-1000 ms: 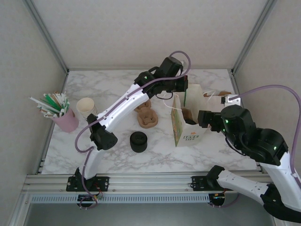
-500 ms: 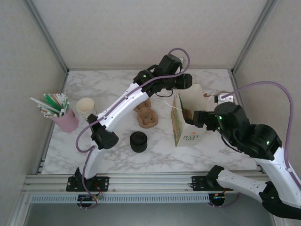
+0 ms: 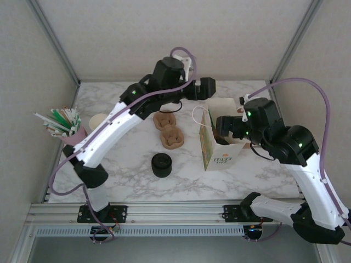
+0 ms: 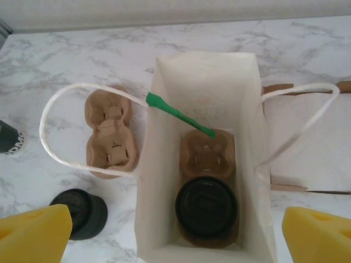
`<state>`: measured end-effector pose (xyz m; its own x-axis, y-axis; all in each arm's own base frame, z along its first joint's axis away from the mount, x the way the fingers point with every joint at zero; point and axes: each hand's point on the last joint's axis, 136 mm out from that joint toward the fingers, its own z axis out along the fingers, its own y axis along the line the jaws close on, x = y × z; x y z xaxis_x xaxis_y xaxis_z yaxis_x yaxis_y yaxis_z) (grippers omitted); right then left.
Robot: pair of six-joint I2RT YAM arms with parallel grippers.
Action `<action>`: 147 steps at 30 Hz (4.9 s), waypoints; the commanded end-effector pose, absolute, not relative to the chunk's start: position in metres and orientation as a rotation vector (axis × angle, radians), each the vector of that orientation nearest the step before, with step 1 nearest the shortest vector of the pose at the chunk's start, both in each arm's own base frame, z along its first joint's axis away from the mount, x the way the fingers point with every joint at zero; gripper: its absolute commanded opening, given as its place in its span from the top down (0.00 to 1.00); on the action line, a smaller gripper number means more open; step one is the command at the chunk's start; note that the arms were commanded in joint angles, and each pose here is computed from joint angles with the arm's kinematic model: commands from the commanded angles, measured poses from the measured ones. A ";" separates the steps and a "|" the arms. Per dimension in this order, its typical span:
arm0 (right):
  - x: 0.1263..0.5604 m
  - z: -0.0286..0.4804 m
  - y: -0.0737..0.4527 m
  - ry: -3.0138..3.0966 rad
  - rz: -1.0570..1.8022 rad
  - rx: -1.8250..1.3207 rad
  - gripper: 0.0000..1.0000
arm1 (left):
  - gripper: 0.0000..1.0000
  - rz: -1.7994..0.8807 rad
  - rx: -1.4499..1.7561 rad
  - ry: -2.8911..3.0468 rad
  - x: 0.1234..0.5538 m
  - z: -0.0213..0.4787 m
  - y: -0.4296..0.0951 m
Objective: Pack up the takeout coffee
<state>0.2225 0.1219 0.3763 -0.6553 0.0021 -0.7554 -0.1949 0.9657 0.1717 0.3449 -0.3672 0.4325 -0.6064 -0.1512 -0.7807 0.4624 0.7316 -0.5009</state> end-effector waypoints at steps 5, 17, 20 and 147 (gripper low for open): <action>0.248 0.400 0.139 2.285 0.457 -0.149 0.01 | 0.00 -0.875 0.155 1.939 0.337 0.442 -0.321; 0.326 0.389 0.113 2.382 0.618 0.204 0.01 | 0.00 -0.916 0.058 1.897 0.341 0.406 -0.270; 0.341 0.384 0.089 2.376 0.568 0.340 0.01 | 0.00 -0.933 0.023 1.910 0.351 0.395 -0.257; 0.408 0.113 -0.068 2.777 -0.078 0.623 1.00 | 0.00 -1.010 -0.015 2.258 0.442 0.216 -0.289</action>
<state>0.4120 -0.0651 0.0915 -0.8839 0.4011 -0.2403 0.4075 0.9129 0.0245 0.4433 -0.2854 0.1734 -0.8393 -0.2570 -0.4791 0.1631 0.7217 -0.6727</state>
